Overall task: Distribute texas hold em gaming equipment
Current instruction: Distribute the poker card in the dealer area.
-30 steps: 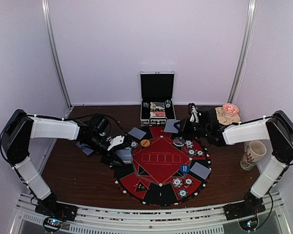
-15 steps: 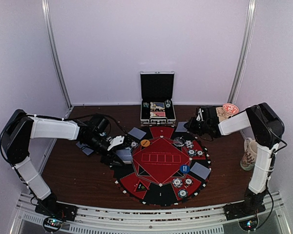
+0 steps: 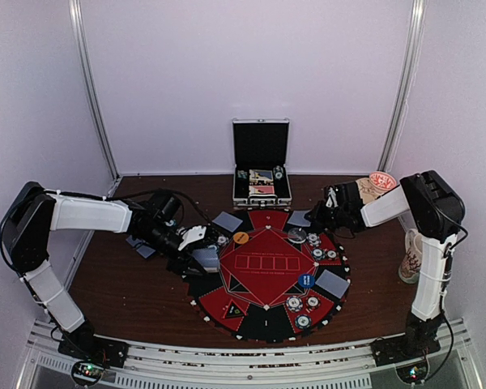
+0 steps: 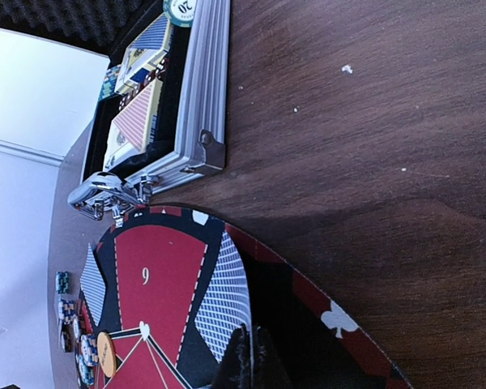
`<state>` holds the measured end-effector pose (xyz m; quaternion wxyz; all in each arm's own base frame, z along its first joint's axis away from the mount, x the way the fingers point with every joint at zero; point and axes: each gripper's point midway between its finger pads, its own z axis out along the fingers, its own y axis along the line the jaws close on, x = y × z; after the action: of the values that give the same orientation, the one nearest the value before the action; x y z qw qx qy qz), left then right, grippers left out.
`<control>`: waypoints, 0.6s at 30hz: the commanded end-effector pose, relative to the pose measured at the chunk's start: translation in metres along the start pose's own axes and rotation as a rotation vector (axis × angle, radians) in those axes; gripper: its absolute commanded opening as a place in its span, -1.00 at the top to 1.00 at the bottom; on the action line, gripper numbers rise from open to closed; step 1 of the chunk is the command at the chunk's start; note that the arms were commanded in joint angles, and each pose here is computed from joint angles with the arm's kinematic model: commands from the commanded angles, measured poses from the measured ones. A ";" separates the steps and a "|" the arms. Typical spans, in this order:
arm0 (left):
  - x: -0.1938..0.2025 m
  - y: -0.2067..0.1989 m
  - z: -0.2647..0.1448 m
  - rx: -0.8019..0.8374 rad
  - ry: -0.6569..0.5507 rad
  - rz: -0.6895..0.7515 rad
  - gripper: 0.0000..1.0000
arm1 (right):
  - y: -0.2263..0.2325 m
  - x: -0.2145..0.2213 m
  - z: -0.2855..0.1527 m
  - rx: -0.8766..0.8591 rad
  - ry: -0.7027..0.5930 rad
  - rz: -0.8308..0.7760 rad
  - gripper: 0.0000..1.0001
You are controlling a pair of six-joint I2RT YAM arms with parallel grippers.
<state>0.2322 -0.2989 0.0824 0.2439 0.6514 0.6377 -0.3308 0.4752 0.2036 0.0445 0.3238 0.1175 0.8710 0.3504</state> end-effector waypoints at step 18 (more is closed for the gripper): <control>-0.007 0.000 0.002 0.018 -0.027 0.024 0.10 | -0.003 -0.049 -0.045 0.245 -0.147 -0.106 -0.19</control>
<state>0.2320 -0.2991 0.0823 0.2436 0.6513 0.6376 -0.3316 0.4799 0.1743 0.0554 0.3436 0.1266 0.8951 0.2545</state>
